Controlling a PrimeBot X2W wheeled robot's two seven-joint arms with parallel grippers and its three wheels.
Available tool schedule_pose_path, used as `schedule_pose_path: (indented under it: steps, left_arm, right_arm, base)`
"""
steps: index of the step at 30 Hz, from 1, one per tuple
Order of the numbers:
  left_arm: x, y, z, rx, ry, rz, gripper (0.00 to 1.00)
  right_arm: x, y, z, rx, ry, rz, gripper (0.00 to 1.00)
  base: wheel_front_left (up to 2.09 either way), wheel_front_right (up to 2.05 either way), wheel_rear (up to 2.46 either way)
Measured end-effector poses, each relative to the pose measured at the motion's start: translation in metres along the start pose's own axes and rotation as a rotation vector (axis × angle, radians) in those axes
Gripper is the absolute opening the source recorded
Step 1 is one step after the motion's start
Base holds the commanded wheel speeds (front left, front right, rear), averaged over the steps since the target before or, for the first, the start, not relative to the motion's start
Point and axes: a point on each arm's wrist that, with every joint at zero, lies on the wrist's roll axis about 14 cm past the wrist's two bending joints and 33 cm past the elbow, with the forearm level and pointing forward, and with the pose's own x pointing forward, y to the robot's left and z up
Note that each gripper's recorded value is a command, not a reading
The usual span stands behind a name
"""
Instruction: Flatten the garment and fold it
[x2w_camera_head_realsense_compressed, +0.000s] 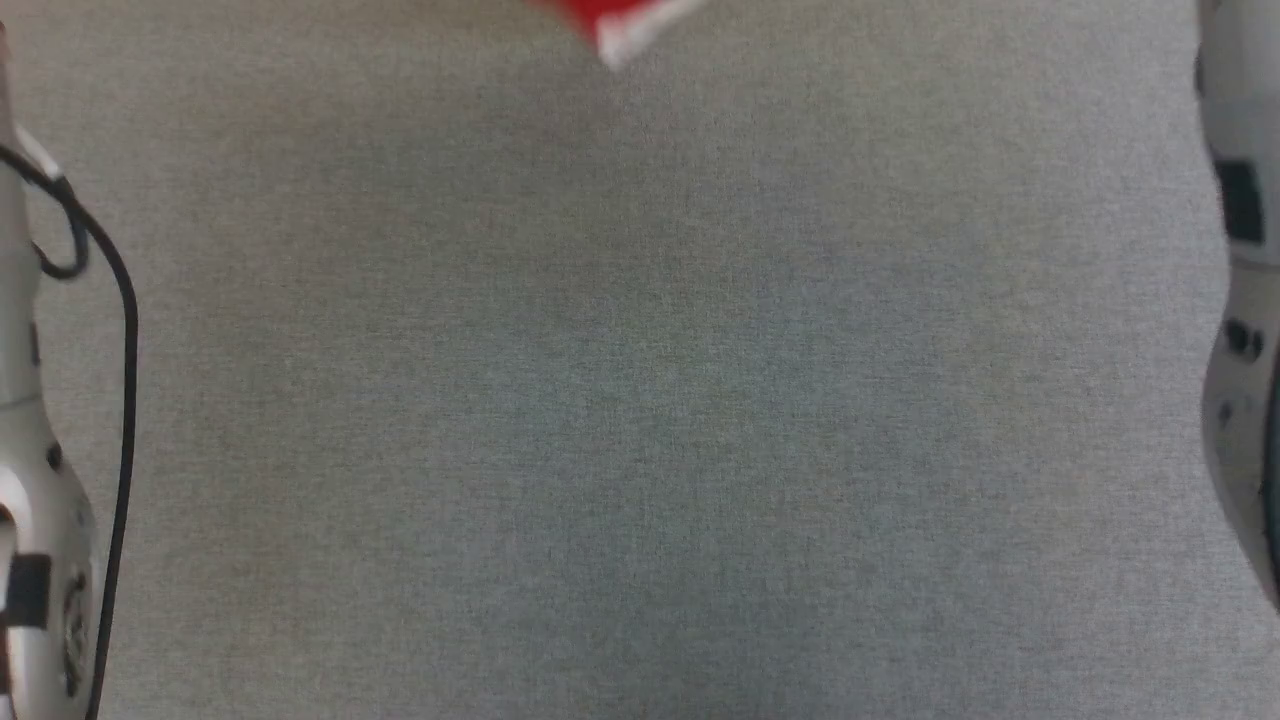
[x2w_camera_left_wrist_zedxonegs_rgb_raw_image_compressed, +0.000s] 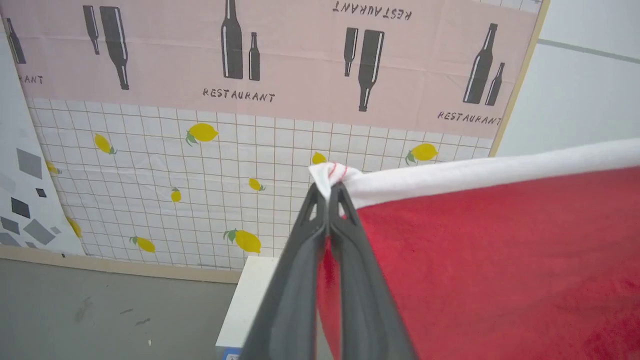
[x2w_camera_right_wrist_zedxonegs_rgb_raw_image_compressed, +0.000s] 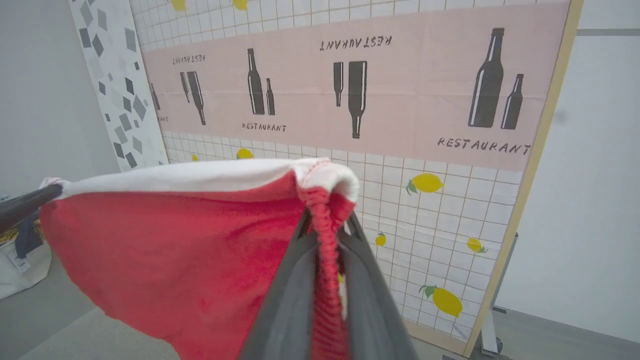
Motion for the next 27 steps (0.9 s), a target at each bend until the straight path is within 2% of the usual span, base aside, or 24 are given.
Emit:
schedule_pose_path:
  steps: [2,7,12,15,22,24,27]
  left_arm:
    - [0.006,0.0,0.004,0.004,-0.03,-0.003,0.0]
    - [0.005,-0.001,-0.01,0.018,-0.034,-0.032,0.0]
    - [-0.018,-0.001,-0.061,0.019,0.048,-0.054,0.0]
    - [-0.043,-0.005,-0.09,-0.025,0.089,-0.063,0.0]
    - [-0.113,-0.002,-0.13,-0.113,0.151,-0.03,0.0]
    - [-0.14,-0.004,-0.142,-0.15,0.181,-0.01,0.0]
    - [-0.185,-0.009,-0.16,-0.19,0.248,0.021,0.0]
  right_arm:
    - [0.004,-0.005,0.003,0.006,-0.027,-0.009,0.0]
    - [0.007,-0.003,-0.019,0.039,-0.028,-0.002,0.0]
    - [-0.014,0.003,-0.076,0.127,0.043,0.007,0.0]
    - [-0.038,0.01,-0.105,0.238,0.069,0.013,0.0]
    - [-0.108,0.022,-0.134,0.343,0.093,0.037,0.0]
    - [-0.137,0.03,-0.148,0.37,0.145,0.052,0.0]
    - [-0.187,0.044,-0.18,0.472,0.283,0.053,0.0]
  base:
    - [0.0,0.0,0.0]
    - [0.0,0.0,0.0]
    - [0.0,0.0,0.0]
    - [0.0,0.0,0.0]
    - [0.0,0.0,0.0]
    - [0.0,0.0,0.0]
    - [0.0,0.0,0.0]
